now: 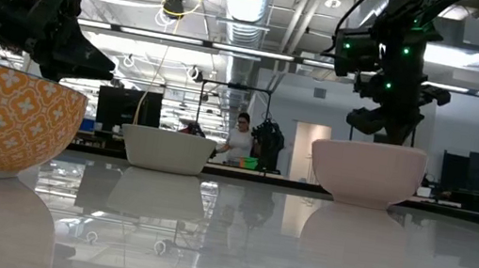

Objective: Nest bowls inside each other
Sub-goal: Stack the beige bowl on top of the white bowl, then stack the gray bowl on top of the pink bowl

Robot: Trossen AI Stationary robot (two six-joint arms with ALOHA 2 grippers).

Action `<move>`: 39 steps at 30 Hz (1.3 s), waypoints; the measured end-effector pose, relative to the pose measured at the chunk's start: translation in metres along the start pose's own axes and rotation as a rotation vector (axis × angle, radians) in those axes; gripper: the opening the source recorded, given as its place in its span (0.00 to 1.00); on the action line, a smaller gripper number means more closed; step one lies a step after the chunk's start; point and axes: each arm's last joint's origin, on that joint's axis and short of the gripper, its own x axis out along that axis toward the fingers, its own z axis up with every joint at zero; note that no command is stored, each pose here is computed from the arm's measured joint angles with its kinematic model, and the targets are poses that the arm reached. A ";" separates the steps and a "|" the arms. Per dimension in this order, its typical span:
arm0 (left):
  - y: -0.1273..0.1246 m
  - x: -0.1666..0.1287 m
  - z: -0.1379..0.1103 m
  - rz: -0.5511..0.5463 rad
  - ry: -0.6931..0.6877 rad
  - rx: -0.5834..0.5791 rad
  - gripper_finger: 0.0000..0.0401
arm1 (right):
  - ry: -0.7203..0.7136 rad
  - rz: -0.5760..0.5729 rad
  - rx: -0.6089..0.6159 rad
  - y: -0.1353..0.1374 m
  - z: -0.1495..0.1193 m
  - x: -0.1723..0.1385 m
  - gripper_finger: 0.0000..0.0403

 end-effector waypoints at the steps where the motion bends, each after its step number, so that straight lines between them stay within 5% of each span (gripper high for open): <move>1: 0.000 0.000 0.000 -0.001 0.000 0.000 0.39 | -0.001 -0.001 0.005 0.000 0.000 0.000 0.01; 23: -0.001 0.000 0.000 -0.051 0.011 -0.002 0.39 | 0.020 -0.043 0.021 -0.003 -0.009 0.018 0.01; 30: -0.001 0.000 0.000 -0.049 0.011 -0.001 0.39 | -0.025 0.001 0.015 0.001 0.003 0.002 0.02; 35: -0.001 0.000 0.000 -0.049 0.011 0.022 0.39 | -0.143 0.113 0.057 0.011 0.022 -0.019 0.02; 39: -0.001 0.000 0.000 -0.044 0.010 0.025 0.39 | -0.311 0.374 0.055 0.038 0.036 -0.039 0.02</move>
